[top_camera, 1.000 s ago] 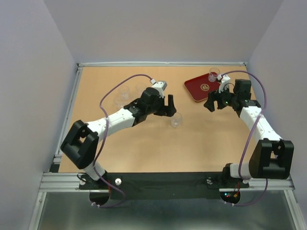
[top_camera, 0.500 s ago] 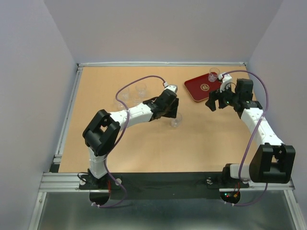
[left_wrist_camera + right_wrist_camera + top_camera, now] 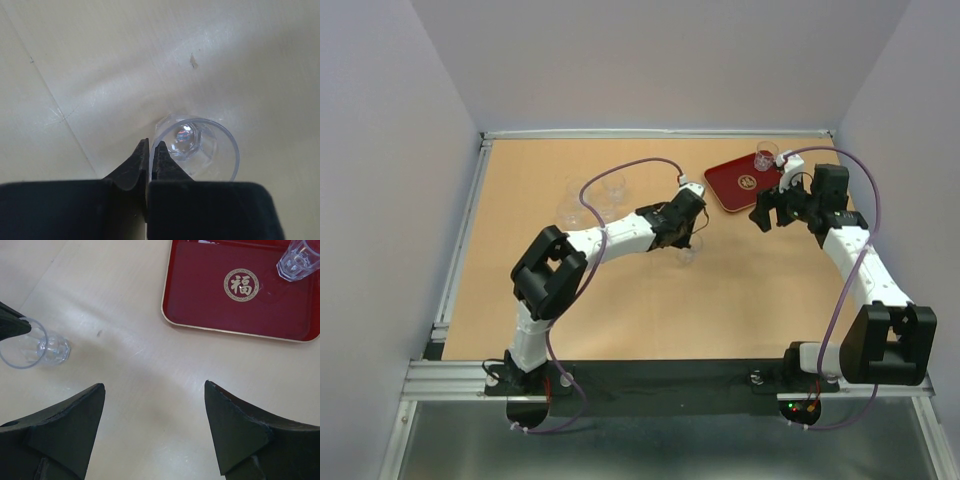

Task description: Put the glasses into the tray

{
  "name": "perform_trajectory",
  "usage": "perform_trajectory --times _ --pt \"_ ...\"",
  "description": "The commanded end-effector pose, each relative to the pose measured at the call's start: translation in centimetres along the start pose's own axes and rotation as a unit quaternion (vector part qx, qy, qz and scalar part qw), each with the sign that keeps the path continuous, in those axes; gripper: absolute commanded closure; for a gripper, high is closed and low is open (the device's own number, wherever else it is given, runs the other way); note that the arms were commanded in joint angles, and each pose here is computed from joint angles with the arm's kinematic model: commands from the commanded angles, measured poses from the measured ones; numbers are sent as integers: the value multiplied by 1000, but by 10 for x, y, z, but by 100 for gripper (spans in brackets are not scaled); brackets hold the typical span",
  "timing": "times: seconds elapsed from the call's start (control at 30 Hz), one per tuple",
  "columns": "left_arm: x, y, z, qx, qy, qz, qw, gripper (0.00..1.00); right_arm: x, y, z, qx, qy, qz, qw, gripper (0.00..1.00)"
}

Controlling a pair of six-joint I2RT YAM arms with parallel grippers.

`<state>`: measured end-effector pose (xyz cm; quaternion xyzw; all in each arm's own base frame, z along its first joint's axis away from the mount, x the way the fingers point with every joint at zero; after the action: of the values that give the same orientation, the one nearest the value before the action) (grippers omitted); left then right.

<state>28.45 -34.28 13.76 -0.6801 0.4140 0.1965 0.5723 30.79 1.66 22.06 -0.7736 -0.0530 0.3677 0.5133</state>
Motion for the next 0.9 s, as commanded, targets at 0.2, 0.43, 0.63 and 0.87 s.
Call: perform_trajectory --times 0.2,0.43,0.63,0.87 --pt "-37 -90 -50 10 60 -103 993 100 -6 -4 -5 -14 31 -6 999 15" --pt "-24 -147 -70 -4 94 -130 987 100 -4 -1 -10 1 54 9 998 15" --pt "-8 -183 -68 -34 129 -174 976 100 -3 1 -13 7 68 15 998 15" --pt "11 -208 -61 -64 175 -212 959 100 -2 2 -14 6 74 19 997 15"
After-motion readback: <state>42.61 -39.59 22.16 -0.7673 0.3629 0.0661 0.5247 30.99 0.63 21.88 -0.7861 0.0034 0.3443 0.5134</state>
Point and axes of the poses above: each gripper's point midway between its finger pads, its own x axis out along the fingers, its own z axis along the line the jaws close on, y = z × x, the point moved 8 cm from there along -x, back along the fingers, and after that the axes turned 15 degrees about -x, right-handed, at the moved point
